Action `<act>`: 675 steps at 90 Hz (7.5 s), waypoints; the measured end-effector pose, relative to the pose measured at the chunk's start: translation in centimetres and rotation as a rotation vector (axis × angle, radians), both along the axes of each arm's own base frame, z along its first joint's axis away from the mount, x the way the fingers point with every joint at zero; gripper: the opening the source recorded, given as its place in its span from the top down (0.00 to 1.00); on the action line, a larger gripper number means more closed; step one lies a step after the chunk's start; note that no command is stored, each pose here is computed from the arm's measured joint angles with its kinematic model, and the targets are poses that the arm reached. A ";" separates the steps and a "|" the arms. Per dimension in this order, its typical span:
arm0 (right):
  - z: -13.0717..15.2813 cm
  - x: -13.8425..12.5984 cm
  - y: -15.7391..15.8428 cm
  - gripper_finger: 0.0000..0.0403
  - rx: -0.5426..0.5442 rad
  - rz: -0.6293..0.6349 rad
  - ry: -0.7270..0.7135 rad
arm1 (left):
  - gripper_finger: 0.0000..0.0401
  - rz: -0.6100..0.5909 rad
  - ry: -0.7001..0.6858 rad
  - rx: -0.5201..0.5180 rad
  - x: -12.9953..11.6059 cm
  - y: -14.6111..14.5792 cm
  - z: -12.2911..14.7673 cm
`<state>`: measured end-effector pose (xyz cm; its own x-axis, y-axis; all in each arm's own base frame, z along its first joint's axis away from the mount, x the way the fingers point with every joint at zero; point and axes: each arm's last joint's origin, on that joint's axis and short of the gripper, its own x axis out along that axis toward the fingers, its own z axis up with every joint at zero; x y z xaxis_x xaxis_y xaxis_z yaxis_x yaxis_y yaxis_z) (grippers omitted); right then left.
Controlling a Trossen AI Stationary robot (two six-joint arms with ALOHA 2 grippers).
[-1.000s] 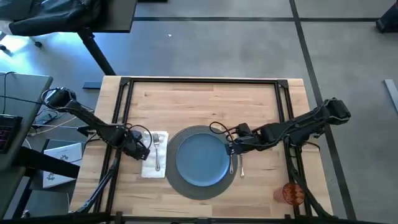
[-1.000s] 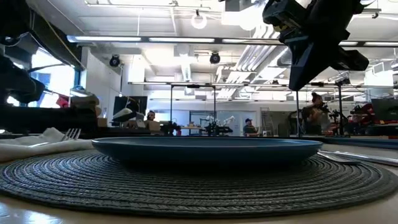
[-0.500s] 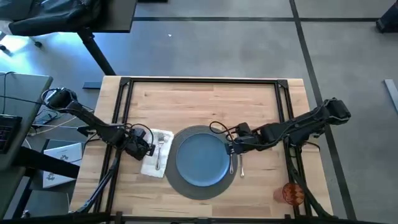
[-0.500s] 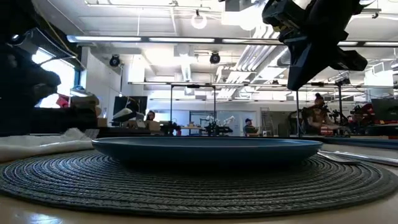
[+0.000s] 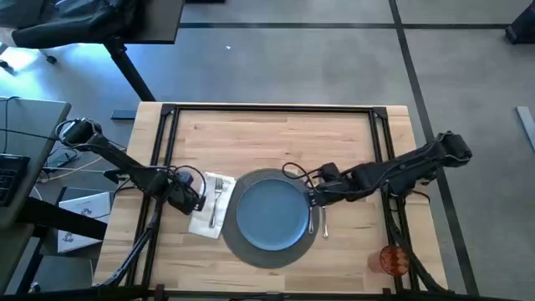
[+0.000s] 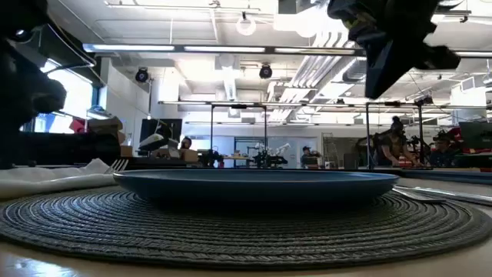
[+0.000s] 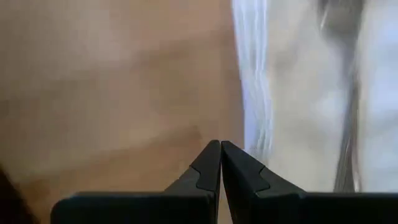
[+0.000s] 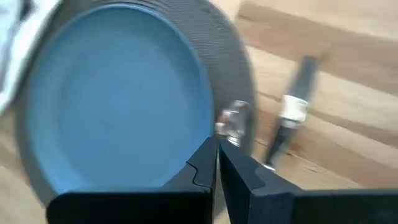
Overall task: Set table place
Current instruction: Move the red cup to the top right of the table mat, then return to Home Position
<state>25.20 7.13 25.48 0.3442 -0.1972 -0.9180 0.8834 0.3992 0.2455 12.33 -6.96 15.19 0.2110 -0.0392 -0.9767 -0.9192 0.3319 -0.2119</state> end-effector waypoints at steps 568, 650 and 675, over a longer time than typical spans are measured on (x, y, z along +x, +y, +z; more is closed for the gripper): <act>-8.2 -16.5 -11.3 0.64 -0.379 0.345 -1.178 | 1.00 0.077 -0.600 -0.077 2.8 -3.2 2.4; -8.2 -15.7 -6.2 0.64 -0.103 0.694 -1.233 | 1.00 0.094 -0.616 0.034 2.8 -2.8 2.1; -8.2 -15.7 -6.1 0.64 -0.097 0.702 -1.232 | 1.00 -0.010 -0.577 0.080 2.6 -2.7 1.8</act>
<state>9.54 1.05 17.24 0.9520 0.3030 0.0434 -0.2579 0.7176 0.6469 14.94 -9.68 17.01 0.7100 0.0256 -0.7037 -0.6592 0.3756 -0.6514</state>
